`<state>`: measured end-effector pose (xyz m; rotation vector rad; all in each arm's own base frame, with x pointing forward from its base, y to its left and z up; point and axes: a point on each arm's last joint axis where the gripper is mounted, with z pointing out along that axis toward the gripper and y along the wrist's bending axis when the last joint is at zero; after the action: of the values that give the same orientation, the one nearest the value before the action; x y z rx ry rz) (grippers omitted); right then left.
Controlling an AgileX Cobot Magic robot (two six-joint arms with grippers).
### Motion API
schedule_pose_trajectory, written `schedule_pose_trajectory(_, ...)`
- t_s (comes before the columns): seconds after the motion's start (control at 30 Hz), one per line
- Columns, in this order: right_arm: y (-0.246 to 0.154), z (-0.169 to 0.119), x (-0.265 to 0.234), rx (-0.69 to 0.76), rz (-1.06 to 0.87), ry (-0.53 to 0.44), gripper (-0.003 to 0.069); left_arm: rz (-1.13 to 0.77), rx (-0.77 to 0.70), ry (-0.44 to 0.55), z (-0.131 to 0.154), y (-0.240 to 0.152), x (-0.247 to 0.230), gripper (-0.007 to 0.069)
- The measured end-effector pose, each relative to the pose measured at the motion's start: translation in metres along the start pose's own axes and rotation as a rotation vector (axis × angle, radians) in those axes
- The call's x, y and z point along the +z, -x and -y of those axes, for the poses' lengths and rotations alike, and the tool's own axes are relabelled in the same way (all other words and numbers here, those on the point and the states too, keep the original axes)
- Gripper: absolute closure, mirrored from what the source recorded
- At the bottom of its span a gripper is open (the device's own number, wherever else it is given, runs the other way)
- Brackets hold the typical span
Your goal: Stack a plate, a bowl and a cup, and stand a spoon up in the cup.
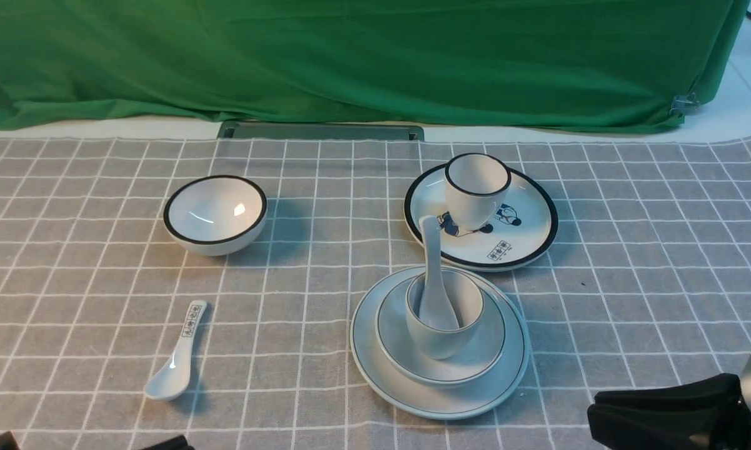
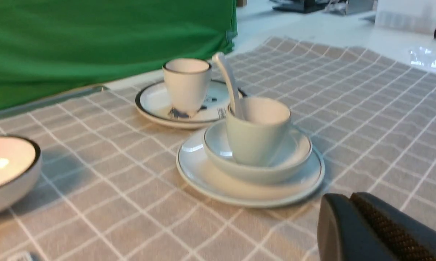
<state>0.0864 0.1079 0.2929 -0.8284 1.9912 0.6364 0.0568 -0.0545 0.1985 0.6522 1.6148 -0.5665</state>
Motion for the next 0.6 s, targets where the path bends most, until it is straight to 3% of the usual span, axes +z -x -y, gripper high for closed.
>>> schedule_pose_trajectory(0.17,-0.006,0.016,-0.015,0.041,0.070,-0.113,0.0630,-0.003,0.000,0.000,0.000,-0.001,0.000,0.0615)
schedule_pose_trajectory(0.3,-0.056,0.044,-0.027,0.151,0.116,-0.378,0.0642,-0.020,0.000,-0.005,0.000,-0.003,0.000,0.0615)
schedule_pose_trajectory(0.43,-0.107,0.050,-0.034,0.158,0.188,-0.584,0.0642,-0.026,0.000,-0.006,0.001,-0.003,0.000,0.0614)
schedule_pose_trajectory(0.6,-0.142,0.052,-0.028,0.167,0.223,-0.679,0.0642,-0.027,0.000,-0.006,0.001,-0.003,0.000,0.0614)
